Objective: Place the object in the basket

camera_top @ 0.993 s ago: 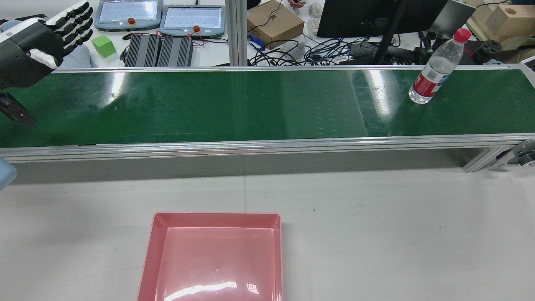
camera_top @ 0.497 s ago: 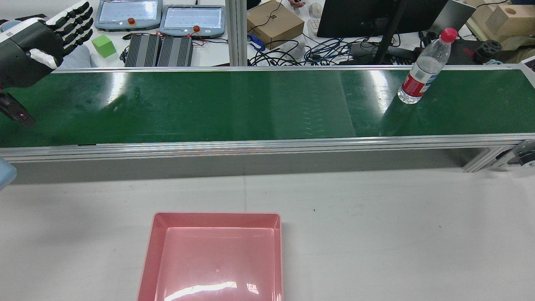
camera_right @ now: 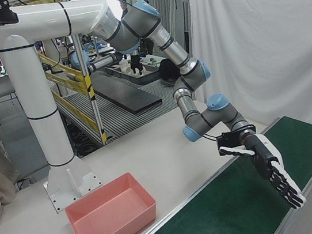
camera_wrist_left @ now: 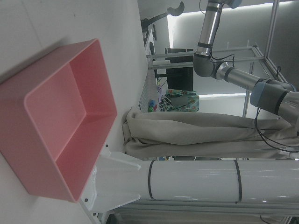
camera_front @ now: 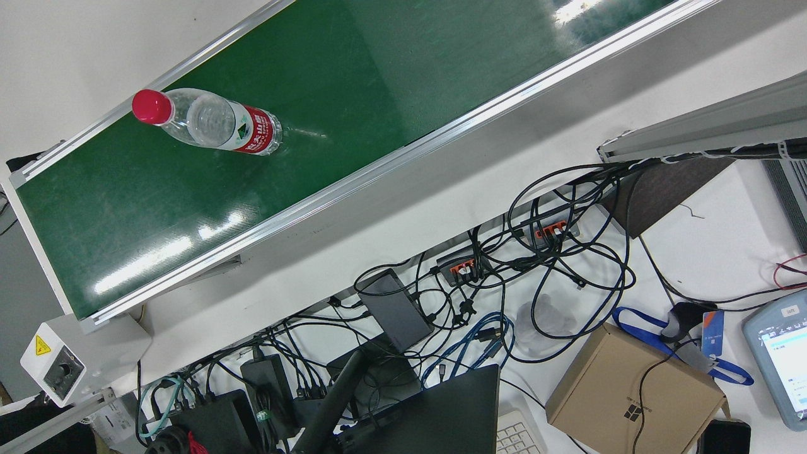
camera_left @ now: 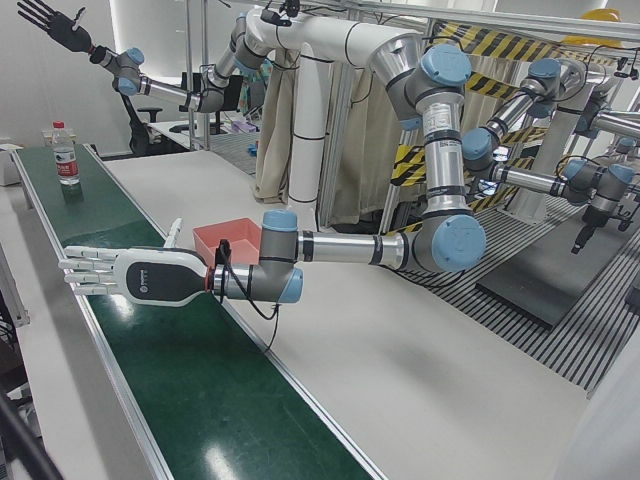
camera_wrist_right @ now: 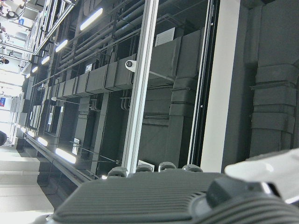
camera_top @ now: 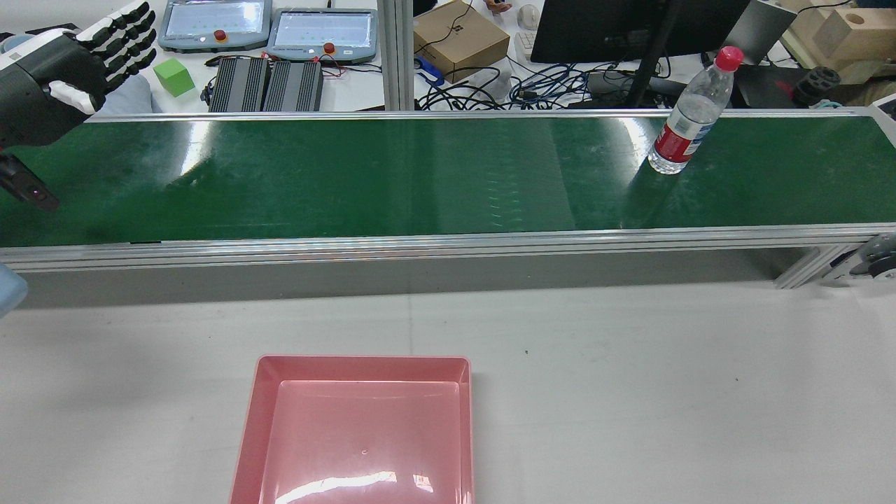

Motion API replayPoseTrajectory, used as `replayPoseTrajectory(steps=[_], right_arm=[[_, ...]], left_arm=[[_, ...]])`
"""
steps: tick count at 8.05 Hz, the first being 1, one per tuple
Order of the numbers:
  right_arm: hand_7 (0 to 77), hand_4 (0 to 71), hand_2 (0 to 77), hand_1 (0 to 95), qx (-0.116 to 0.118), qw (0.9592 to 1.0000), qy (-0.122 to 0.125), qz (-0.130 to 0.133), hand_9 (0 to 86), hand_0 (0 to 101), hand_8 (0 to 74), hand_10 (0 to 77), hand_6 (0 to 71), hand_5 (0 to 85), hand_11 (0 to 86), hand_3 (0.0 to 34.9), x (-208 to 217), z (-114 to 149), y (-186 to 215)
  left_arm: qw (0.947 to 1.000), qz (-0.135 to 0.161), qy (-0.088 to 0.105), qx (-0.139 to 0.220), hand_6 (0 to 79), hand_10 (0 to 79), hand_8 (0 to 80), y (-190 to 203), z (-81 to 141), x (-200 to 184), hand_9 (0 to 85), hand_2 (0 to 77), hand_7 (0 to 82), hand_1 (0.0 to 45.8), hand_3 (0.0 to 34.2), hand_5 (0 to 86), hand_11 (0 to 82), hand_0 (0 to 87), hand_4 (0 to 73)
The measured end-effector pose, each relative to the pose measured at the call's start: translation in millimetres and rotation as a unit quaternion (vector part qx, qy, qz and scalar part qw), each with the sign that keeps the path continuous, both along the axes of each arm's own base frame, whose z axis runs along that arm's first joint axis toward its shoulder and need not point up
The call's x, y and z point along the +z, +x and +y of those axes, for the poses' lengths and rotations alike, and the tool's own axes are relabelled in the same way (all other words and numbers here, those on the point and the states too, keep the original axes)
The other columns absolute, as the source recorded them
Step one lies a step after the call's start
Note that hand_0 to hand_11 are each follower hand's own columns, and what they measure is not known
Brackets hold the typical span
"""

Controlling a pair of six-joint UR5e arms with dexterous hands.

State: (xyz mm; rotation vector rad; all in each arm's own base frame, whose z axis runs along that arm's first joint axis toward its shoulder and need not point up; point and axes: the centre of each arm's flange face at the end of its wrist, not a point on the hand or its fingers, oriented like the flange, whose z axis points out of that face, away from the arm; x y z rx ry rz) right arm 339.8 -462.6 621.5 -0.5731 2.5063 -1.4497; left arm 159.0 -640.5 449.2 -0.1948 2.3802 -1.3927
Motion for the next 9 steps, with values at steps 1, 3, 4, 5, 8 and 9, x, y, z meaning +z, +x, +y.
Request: replayPoseTrajectory(steps=[1,3,4,5,8,9], right_arm=[[0.5,0.5,1.1,0.0,0.000,1.0000,0.000,0.000,0.0,0,0.0,0.5,0.0,0.0,0.0,0.2,0.0,0.0,0.0],[0.5,0.5,1.1,0.0,0.000,1.0000,0.000,0.000,0.0,0,0.0,0.5,0.0,0.0,0.0,0.1,0.0,0.0,0.0],[0.5,0.5,1.1,0.0,0.000,1.0000,0.000,0.000,0.0,0,0.0,0.5,0.0,0.0,0.0,0.1,0.0,0.0,0.0],[0.5,0.5,1.1,0.0,0.000,1.0000,0.000,0.000,0.0,0,0.0,0.5,0.0,0.0,0.0,0.1,0.0,0.0,0.0],[0.5,0.5,1.1,0.0,0.000,1.0000,0.000,0.000,0.0,0,0.0,0.5,0.0,0.0,0.0,0.2,0.0,0.0,0.0],[0.5,0.5,1.1,0.0,0.000,1.0000,0.000,0.000,0.0,0,0.0,0.5,0.0,0.0,0.0,0.1,0.0,0.0,0.0]], left_arm=[[1.0000,0.000,0.000,0.000,0.0,0.5,1.1,-0.1,0.1,0.2,0.5,0.5,0.5,1.1,0.7,6.0,2.7,49.0,1.1],[1.0000,0.000,0.000,0.000,0.5,0.5,1.1,-0.2,0.2,0.4,0.5,0.5,0.5,1.1,0.9,6.0,2.7,48.9,1.1],[1.0000,0.000,0.000,0.000,0.5,0.5,1.1,-0.1,0.1,0.3,0.5,0.5,0.5,1.1,0.9,6.0,1.6,48.9,1.1],[1.0000,0.000,0.000,0.000,0.5,0.5,0.0,0.1,0.2,0.4,0.5,0.5,0.5,1.1,1.0,6.0,1.6,48.9,1.1],[1.0000,-0.001,-0.001,0.001,0.5,0.5,0.0,2.7,1.0,1.3,0.5,0.5,0.5,1.1,1.0,6.0,1.6,48.9,1.1],[1.0000,-0.002,-0.001,0.001,0.5,0.5,0.0,3.0,1.1,1.5,0.5,0.5,0.5,1.1,1.0,6.0,1.6,48.9,1.1]])
